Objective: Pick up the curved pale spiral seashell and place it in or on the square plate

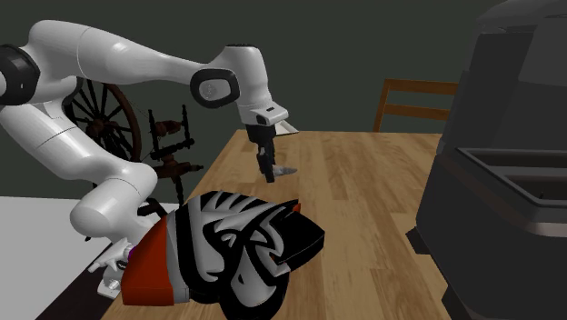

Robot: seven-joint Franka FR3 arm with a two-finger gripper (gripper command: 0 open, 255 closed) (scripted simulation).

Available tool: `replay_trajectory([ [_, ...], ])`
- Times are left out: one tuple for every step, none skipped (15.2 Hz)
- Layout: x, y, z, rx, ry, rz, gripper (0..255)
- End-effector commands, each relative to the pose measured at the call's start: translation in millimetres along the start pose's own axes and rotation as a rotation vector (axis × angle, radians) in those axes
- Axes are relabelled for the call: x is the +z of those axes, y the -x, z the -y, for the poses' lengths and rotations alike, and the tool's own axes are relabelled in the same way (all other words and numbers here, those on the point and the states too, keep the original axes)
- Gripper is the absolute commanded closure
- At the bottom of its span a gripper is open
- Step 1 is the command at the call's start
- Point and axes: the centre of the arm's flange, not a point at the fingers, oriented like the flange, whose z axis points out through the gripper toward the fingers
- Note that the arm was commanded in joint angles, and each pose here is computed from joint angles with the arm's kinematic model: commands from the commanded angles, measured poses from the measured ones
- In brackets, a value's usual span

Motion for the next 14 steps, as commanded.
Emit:
replay_trajectory([
  [-4.8, -0.8, 0.0, 0.0, 0.0, 0.001, 255],
  [-10.0, -1.7, 0.1, 0.0, 0.0, 0.001, 255],
  [-15.2, -2.7, 0.3, 0.0, 0.0, 0.001, 255],
  [-20.4, -3.7, 0.4, 0.0, 0.0, 0.001, 255],
  [-25.6, -4.6, 0.5, 0.0, 0.0, 0.001, 255],
  [-30.8, -5.6, 0.7, 0.0, 0.0, 0.001, 255],
  [-36.0, -6.5, 0.8, 0.0, 0.0, 0.001, 255],
  [-41.2, -7.5, 0.9, 0.0, 0.0, 0.001, 255],
  [-46.3, -8.4, 1.0, 0.0, 0.0, 0.001, 255],
  [-51.5, -9.3, 1.1, 0.0, 0.0, 0.001, 255],
  [-56.7, -10.3, 1.3, 0.0, 0.0, 0.001, 255],
  [-61.9, -11.2, 1.4, 0.0, 0.0, 0.001, 255],
  [-67.1, -12.2, 1.5, 0.0, 0.0, 0.001, 255],
  [-72.3, -13.1, 1.6, 0.0, 0.0, 0.001, 255],
])
